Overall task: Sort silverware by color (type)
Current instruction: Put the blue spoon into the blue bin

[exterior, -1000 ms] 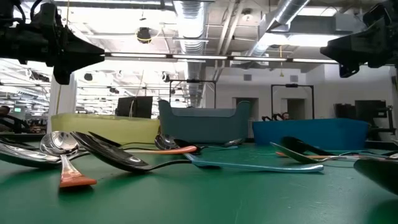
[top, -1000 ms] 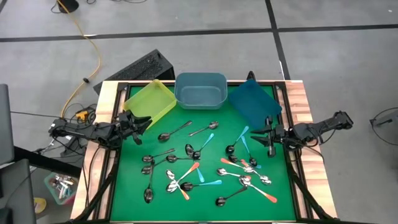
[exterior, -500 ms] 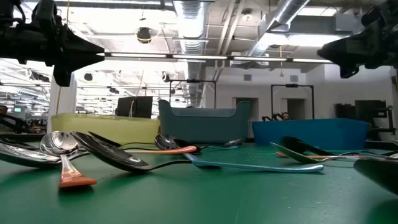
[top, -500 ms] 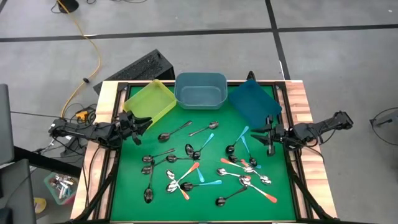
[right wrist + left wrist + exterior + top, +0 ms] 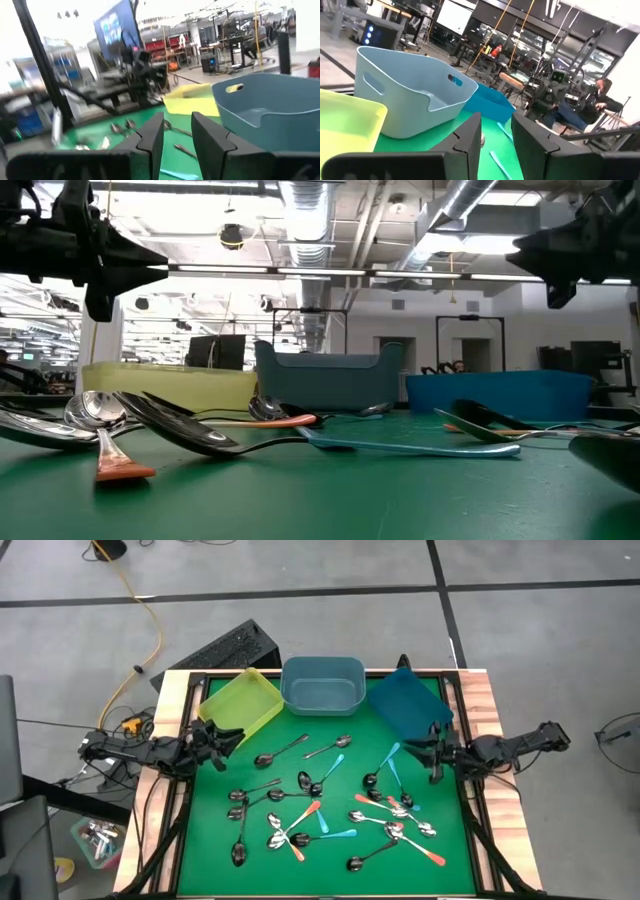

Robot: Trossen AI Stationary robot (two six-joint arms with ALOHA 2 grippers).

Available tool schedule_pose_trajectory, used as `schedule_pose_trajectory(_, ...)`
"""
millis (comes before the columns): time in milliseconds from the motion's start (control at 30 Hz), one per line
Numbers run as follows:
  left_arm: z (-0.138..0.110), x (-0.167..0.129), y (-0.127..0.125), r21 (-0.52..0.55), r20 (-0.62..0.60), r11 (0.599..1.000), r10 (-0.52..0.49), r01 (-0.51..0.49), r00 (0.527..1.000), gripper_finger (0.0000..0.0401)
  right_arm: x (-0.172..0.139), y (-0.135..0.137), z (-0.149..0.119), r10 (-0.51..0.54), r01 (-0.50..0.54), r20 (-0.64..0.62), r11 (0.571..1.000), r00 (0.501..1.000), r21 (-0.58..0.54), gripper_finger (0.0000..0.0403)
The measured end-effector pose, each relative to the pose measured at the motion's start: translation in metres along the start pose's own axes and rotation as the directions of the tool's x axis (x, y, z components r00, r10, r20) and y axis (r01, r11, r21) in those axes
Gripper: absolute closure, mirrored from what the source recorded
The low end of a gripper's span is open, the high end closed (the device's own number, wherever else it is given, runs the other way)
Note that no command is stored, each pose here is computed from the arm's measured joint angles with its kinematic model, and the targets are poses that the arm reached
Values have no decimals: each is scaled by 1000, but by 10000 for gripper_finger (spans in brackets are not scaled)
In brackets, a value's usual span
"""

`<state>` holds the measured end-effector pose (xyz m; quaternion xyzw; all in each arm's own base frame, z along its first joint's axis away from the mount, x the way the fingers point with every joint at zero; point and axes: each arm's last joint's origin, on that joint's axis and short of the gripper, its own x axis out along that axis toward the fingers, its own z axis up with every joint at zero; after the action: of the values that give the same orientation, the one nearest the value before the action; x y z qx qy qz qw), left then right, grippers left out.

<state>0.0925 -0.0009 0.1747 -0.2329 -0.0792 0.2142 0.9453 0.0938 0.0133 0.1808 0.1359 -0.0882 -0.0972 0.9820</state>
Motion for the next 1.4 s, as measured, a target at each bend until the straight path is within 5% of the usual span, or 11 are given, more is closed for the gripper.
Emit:
schedule_pose_trajectory(200,7,0,-2,-248,68,969,3,14,998,308,0,2,10,16,-44,93,951,996,305,280)
schedule_pose_trajectory(433,16,-1,-5,-412,148,908,-13,73,989,308,-1,2,14,21,-85,129,858,991,507,280)
schedule_pose_trajectory(733,32,-5,-9,-475,288,862,-36,175,957,308,-1,2,14,22,-85,128,859,992,506,280)
schedule_pose_trajectory(900,41,-8,-9,-491,371,851,12,185,928,308,-3,3,25,24,-142,231,846,973,514,280)
schedule_pose_trajectory(1200,50,-12,-10,-539,446,803,15,255,895,308,-10,6,68,-69,-53,341,940,937,336,280)
schedule_pose_trajectory(1400,58,-14,-12,-552,462,786,10,279,887,308,-13,9,92,-69,-37,381,964,922,263,270)
